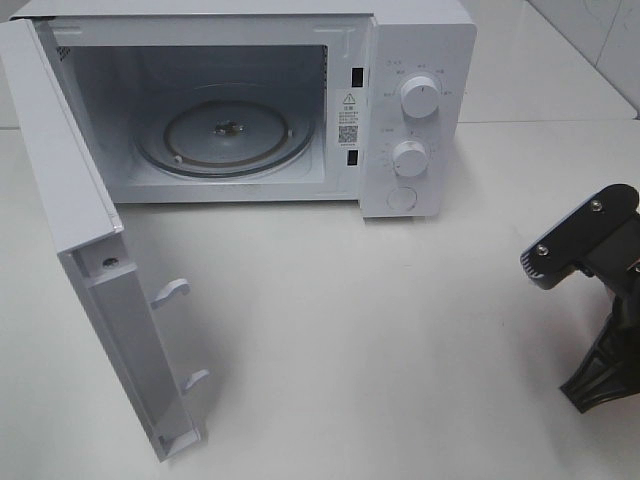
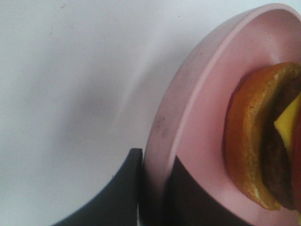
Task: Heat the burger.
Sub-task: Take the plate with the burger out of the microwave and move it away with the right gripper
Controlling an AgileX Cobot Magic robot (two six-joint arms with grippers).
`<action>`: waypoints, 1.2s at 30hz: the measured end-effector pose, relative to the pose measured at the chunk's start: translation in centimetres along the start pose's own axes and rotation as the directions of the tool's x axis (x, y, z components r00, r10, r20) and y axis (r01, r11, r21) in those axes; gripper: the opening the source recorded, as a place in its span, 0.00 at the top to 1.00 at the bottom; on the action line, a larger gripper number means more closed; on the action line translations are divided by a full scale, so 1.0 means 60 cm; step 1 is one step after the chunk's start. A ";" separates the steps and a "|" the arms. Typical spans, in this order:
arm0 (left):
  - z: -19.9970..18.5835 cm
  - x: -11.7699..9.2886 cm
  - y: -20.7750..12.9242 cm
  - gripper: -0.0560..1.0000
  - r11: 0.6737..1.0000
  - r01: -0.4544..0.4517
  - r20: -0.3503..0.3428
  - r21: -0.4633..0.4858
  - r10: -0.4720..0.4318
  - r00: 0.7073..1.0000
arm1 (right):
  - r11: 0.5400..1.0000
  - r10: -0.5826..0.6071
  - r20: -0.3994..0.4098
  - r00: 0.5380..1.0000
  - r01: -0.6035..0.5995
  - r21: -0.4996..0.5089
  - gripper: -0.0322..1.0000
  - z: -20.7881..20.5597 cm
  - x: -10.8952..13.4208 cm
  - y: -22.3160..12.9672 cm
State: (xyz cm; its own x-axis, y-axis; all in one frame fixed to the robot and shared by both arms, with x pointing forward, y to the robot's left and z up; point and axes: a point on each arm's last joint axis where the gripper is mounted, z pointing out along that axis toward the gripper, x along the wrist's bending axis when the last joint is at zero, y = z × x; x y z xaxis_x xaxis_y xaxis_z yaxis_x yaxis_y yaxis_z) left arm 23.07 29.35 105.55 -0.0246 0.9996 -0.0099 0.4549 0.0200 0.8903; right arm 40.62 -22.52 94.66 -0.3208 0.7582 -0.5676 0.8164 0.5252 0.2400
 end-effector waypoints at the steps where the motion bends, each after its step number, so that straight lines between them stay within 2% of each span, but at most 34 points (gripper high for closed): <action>1: 0.000 0.000 0.000 0.02 1.000 0.000 0.000 0.000 0.000 1.000 | 1.000 0.000 0.000 1.000 0.000 0.000 0.88 0.000 0.000 0.000; 8: 0.000 0.000 0.000 0.02 1.000 0.000 0.000 0.000 0.000 1.000 | 0.986 0.158 0.034 0.987 -0.160 0.044 0.88 0.026 0.024 0.033; 20: 0.000 0.000 0.000 0.02 1.000 0.000 0.000 0.000 0.000 1.000 | 0.989 0.112 0.075 0.991 -0.118 0.091 0.88 0.078 0.064 0.066; 29: 0.000 0.000 0.000 0.02 1.000 0.000 0.000 0.000 0.000 1.000 | 0.976 0.165 0.079 0.983 -0.174 0.130 0.88 0.122 0.070 0.076; 33: 0.000 0.000 0.000 0.02 1.000 0.000 0.000 0.000 0.000 1.000 | 0.978 0.137 0.085 0.987 -0.149 0.148 0.84 0.136 0.077 0.072; 35: 0.000 0.000 0.000 0.02 1.000 0.000 0.000 0.000 0.000 1.000 | 0.978 0.132 0.083 0.988 -0.143 0.151 0.81 0.138 0.079 0.072; 36: 0.000 0.000 0.000 0.02 1.000 0.000 0.000 0.000 0.000 1.000 | 0.978 0.133 0.078 0.988 -0.144 0.152 0.76 0.139 0.080 0.072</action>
State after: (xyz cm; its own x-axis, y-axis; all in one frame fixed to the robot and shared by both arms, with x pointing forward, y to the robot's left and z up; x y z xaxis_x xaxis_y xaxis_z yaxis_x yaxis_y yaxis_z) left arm 23.07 29.35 105.55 -0.0246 0.9996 -0.0099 0.4549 0.0200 0.8903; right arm 46.60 -19.81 86.41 -0.1706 0.7890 -0.5902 0.9175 0.3456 0.1969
